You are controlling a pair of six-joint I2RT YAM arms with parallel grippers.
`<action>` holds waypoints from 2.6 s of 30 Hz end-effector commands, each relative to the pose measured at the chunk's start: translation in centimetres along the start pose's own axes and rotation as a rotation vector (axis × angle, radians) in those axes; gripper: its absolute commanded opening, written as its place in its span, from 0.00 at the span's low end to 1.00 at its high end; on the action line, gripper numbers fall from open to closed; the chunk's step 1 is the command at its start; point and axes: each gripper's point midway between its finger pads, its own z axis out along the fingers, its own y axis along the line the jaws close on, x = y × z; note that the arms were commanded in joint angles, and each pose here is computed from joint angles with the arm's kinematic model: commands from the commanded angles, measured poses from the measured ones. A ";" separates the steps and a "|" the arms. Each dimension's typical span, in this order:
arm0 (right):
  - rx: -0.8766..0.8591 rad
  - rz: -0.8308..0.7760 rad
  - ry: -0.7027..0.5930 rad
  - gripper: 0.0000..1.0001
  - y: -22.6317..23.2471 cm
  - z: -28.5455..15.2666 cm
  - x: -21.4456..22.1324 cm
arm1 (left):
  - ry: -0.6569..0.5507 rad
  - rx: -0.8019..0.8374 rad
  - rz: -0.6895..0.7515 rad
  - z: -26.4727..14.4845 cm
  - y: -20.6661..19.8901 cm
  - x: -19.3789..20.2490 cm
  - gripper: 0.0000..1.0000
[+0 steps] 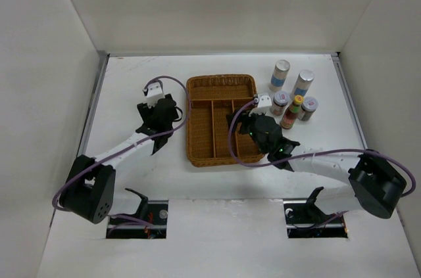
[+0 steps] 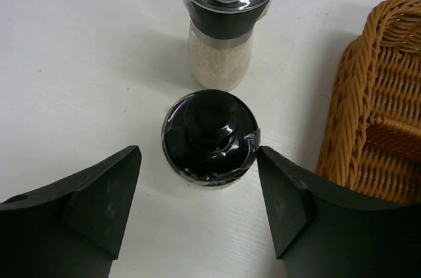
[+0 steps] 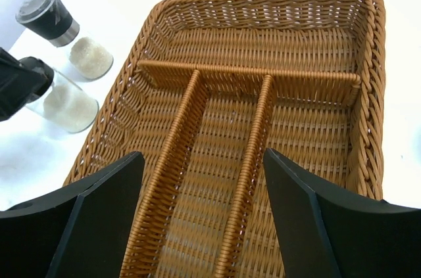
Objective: Organize the condiment bottles
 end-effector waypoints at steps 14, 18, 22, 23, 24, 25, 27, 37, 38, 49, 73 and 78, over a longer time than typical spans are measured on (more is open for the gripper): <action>0.002 0.096 -0.127 0.78 -0.8 -0.7 -3.3 | -0.297 0.249 -0.170 -5.9 -7.6 -12.5 0.28; 0.028 0.147 -0.166 0.60 -2.2 -1.4 -4.3 | -0.317 0.363 -0.191 -6.1 -13.0 -14.0 0.28; 0.102 0.210 -0.222 0.31 -5.1 -2.4 -5.6 | -0.316 0.429 -0.198 -4.7 -17.7 -14.8 0.28; 0.114 0.228 -0.234 0.30 -5.7 -2.8 -5.9 | -0.313 0.450 -0.195 -4.3 -19.0 -14.8 0.28; 0.122 0.244 -0.248 0.30 -6.2 -3.1 -6.2 | -0.308 0.475 -0.190 -4.0 -20.4 -14.7 0.28; 0.135 0.266 -0.265 0.30 -6.9 -3.4 -6.5 | -0.299 0.495 -0.183 -3.6 -21.8 -14.5 0.28; 0.156 0.305 -0.288 0.33 -8.1 -3.9 -6.9 | -0.284 0.530 -0.167 -3.0 -24.3 -13.9 0.28; 0.179 0.344 -0.307 0.49 -9.5 -4.2 -7.1 | -0.152 0.539 -0.051 1.3 -29.5 -6.2 0.31; 0.181 0.343 -0.304 0.52 -9.6 -4.2 -7.0 | -0.139 0.536 -0.038 1.7 -29.7 -5.3 0.35; 0.182 0.333 -0.293 0.65 -9.5 -3.8 -6.6 | -0.282 0.549 -0.180 -2.4 -25.0 -13.4 0.96; 0.108 0.282 -0.184 0.87 -7.0 -1.3 -4.7 | -0.125 0.014 -0.153 6.9 -1.7 -9.2 0.88; 0.087 0.273 -0.159 0.88 -6.2 -0.8 -4.0 | -0.124 0.015 -0.155 9.4 -2.3 -9.3 0.85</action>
